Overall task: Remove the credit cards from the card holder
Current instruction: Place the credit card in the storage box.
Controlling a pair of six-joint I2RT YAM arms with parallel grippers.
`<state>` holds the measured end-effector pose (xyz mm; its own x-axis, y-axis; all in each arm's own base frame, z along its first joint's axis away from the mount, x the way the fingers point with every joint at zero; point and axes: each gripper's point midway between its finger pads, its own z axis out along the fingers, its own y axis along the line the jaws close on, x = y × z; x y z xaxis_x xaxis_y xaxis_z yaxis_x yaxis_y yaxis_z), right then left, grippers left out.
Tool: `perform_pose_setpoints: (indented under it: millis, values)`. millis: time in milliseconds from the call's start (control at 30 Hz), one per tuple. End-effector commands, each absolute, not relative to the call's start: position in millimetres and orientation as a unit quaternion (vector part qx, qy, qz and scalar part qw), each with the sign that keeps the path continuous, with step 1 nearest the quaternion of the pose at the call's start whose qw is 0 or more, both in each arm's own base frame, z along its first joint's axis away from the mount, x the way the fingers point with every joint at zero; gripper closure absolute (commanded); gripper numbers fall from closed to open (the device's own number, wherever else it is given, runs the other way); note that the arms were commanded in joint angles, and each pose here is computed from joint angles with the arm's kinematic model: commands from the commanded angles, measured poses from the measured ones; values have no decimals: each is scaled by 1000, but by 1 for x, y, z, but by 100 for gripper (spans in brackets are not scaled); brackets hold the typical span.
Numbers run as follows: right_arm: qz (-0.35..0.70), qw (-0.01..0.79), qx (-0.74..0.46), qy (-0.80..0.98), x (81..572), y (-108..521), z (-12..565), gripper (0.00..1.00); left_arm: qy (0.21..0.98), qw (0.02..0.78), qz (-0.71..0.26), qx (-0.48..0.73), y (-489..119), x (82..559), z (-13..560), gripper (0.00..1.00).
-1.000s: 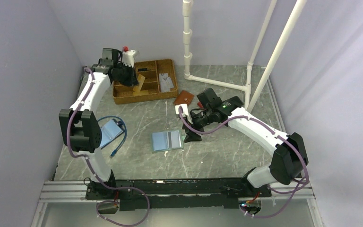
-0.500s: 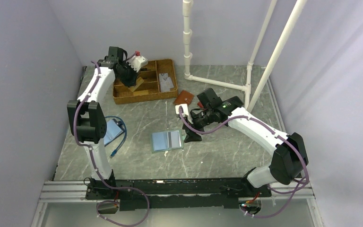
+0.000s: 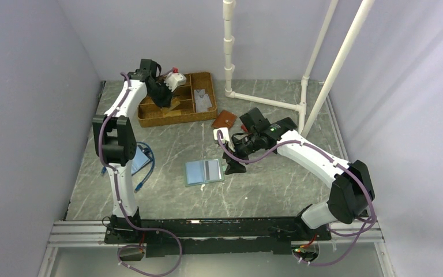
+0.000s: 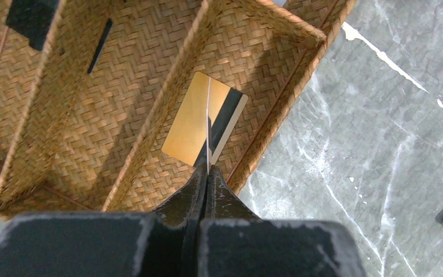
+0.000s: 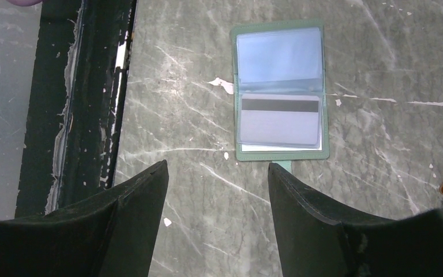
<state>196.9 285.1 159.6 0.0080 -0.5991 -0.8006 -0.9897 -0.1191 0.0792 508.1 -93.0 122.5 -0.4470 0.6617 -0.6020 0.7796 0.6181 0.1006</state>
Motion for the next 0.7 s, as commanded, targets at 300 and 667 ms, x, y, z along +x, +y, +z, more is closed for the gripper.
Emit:
perform_pose_setpoints:
  millis: [300,667]
  values:
    - [373,284,-663,584,197,291,171,34,805,305,-163,482,-119,502,112,93]
    - [368,292,-662,584,200,288,175,34,848,339,-117,389,-98,531,121,62]
